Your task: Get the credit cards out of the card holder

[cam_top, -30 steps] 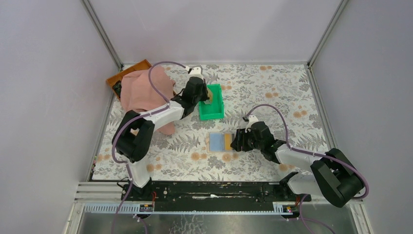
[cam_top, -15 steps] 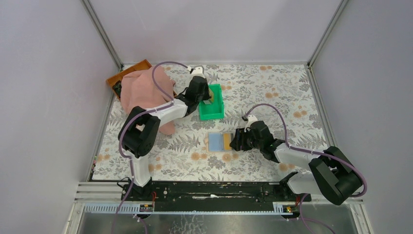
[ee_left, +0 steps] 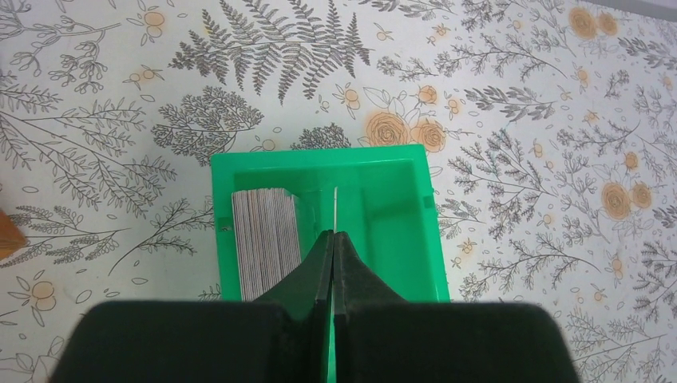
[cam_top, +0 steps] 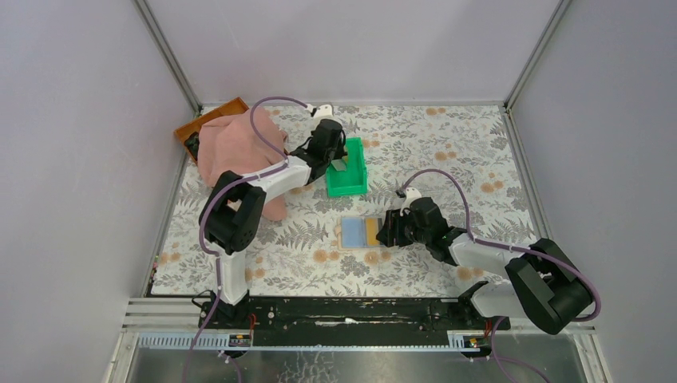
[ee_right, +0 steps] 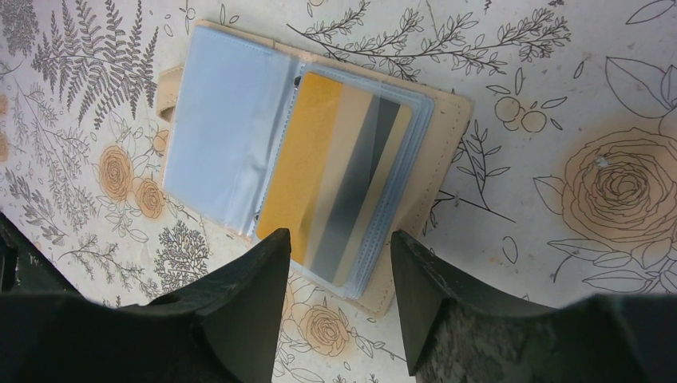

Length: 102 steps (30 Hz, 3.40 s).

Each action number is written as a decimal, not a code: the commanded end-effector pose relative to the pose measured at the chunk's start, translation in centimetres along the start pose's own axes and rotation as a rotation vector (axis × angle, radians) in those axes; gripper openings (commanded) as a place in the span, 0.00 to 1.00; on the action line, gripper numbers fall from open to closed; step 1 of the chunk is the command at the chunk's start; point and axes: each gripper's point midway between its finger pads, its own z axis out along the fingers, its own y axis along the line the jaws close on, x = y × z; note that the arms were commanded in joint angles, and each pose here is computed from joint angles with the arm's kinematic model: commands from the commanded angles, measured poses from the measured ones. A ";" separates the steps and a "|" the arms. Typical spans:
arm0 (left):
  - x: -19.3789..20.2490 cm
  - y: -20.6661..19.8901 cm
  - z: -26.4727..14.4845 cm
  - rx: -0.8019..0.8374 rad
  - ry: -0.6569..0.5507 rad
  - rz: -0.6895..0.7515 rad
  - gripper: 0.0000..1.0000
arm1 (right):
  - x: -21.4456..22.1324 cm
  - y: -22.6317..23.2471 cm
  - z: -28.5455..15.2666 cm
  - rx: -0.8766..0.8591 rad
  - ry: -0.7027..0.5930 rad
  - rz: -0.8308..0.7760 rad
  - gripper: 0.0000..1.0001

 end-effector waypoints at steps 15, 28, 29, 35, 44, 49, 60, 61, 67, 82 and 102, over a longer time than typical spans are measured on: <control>-0.9 1.6 0.6 -0.101 0.003 -0.034 0.00 | -1.3 0.5 0.1 -0.014 -0.027 -0.026 0.57; 0.2 2.9 1.5 -0.093 0.036 -0.080 0.00 | -1.3 0.5 0.1 -0.016 -0.023 -0.023 0.57; 0.3 2.8 1.5 -0.088 0.039 -0.081 0.00 | -1.2 0.5 0.1 -0.015 -0.023 -0.023 0.57; 0.4 2.7 1.5 -0.079 0.048 -0.078 0.05 | -1.2 0.5 0.2 -0.015 -0.020 -0.025 0.57; 0.3 2.6 1.5 -0.070 0.048 -0.076 0.18 | -1.2 0.5 0.2 -0.015 -0.018 -0.026 0.57; -0.1 2.7 1.3 -0.076 0.038 -0.069 0.20 | -1.2 0.5 0.3 -0.015 -0.016 -0.026 0.57; -2.2 2.3 -1.0 -0.050 -0.028 -0.055 0.19 | -1.1 0.3 0.4 -0.009 -0.013 -0.026 0.57; -2.5 2.0 -1.4 -0.040 -0.039 -0.046 0.19 | -1.2 0.3 0.3 -0.007 -0.015 -0.025 0.57; -1.7 -2.7 -5.9 0.062 -0.097 0.065 0.20 | -1.9 0.3 -0.3 -0.001 -0.070 -0.024 0.57; 15.6 -6.5 -16.0 0.417 0.092 -0.039 0.00 | -3.1 -0.7 0.0 0.068 -0.116 -0.003 0.12; 22.3 -5.9 -16.6 0.515 0.286 -0.181 0.37 | -1.0 -0.8 0.4 0.047 -0.052 0.011 0.16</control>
